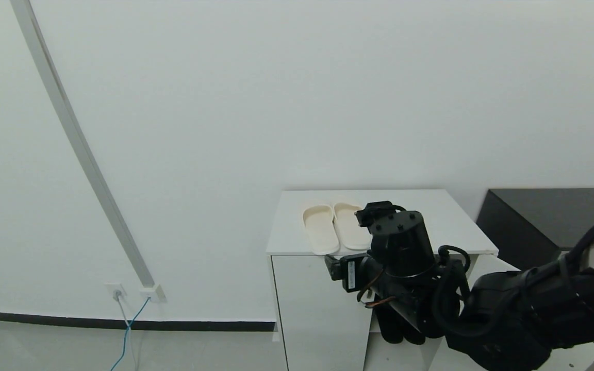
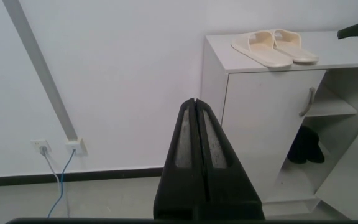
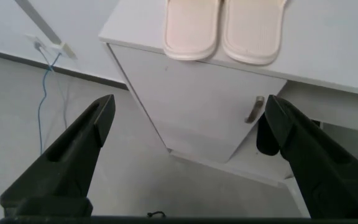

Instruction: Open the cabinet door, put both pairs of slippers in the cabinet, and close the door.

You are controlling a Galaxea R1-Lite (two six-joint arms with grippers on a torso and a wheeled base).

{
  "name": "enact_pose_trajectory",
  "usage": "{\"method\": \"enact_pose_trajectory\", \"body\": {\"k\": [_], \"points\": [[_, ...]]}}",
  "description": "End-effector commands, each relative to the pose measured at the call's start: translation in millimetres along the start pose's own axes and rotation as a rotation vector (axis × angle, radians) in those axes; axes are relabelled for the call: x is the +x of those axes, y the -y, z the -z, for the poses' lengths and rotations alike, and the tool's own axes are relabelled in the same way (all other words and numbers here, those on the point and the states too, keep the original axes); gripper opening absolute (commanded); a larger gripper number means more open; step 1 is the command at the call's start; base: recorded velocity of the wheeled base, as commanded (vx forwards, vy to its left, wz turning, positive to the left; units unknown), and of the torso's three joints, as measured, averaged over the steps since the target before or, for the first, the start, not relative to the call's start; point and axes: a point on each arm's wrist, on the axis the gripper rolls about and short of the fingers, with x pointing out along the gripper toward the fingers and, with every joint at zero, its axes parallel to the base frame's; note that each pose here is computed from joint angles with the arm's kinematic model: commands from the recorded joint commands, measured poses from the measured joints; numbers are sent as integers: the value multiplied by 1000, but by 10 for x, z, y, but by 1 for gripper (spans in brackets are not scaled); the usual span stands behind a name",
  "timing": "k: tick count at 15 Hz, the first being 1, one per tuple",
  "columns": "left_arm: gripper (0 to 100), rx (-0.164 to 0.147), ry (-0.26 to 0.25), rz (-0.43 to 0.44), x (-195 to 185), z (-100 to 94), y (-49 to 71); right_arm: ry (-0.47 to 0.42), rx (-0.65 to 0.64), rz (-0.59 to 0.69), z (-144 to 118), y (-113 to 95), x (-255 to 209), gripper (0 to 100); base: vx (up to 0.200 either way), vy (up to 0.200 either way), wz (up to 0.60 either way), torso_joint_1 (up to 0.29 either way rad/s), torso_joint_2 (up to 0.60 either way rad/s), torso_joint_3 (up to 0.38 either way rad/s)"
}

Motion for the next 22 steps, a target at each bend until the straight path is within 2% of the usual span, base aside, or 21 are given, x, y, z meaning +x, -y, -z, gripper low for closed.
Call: {"method": "enact_pose_trajectory", "body": {"k": [1, 6, 10, 17, 22], "points": [[0, 1, 0, 0, 0, 0, 0, -28, -12, 14, 116, -15, 131, 100, 200, 0, 0, 7, -2, 7], [0, 1, -2, 0, 1, 0, 0, -50, -24, 27, 311, -35, 300, 100, 200, 0, 0, 1, -7, 1], [0, 0, -2, 0, 1, 0, 0, -27, -30, 36, 518, -26, 546, 100, 200, 0, 0, 6, 2, 5], [0, -3, 0, -2, 0, 0, 0, -30, -35, 66, 566, 28, 632, 100, 0, 0, 0, 0, 0, 0], [0, -5, 0, -2, 0, 0, 0, -16, -48, 92, 575, 70, 863, 100, 0, 0, 0, 0, 0, 0]]}}
